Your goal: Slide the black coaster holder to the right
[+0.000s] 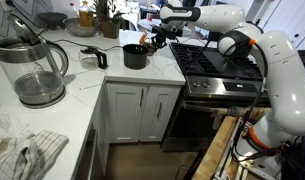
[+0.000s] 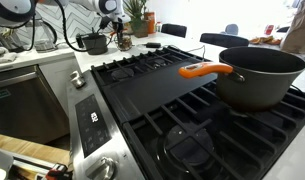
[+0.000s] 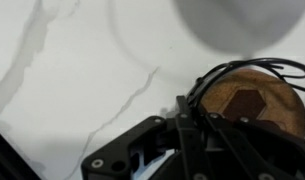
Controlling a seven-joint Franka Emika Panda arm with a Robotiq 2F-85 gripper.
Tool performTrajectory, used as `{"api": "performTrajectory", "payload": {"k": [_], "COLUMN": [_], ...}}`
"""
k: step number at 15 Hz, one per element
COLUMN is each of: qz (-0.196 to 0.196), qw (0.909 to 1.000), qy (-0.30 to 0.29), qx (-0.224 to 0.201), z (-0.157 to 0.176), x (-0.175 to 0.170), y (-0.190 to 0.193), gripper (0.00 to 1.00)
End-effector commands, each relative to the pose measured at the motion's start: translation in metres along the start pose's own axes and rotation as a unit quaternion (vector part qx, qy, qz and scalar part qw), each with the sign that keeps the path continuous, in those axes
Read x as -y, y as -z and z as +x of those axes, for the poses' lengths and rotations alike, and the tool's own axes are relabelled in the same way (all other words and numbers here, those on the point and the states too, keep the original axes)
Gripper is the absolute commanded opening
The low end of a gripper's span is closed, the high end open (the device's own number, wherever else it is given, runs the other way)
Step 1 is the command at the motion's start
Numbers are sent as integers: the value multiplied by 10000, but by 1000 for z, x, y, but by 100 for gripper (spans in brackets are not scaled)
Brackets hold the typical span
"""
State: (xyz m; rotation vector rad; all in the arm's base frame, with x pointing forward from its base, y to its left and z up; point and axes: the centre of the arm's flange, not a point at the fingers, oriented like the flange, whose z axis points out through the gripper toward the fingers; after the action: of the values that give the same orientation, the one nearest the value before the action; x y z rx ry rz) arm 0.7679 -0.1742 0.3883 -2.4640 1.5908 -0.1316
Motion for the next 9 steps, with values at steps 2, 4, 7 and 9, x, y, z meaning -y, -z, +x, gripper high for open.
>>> {"api": "performTrajectory", "payload": {"k": [2,4,7,9], "qz": [-373,-500,-673,-687], "qw": [9992,9986,9975,9972], "qy": [-114,-42,-50,-86], "qx": [-4,141,195,267], "z": [-18,-29,-44,-53], "x": [-25,-33,-46,-60], "y": [19,22,25,31], "gripper": [2,2,2,2]}}
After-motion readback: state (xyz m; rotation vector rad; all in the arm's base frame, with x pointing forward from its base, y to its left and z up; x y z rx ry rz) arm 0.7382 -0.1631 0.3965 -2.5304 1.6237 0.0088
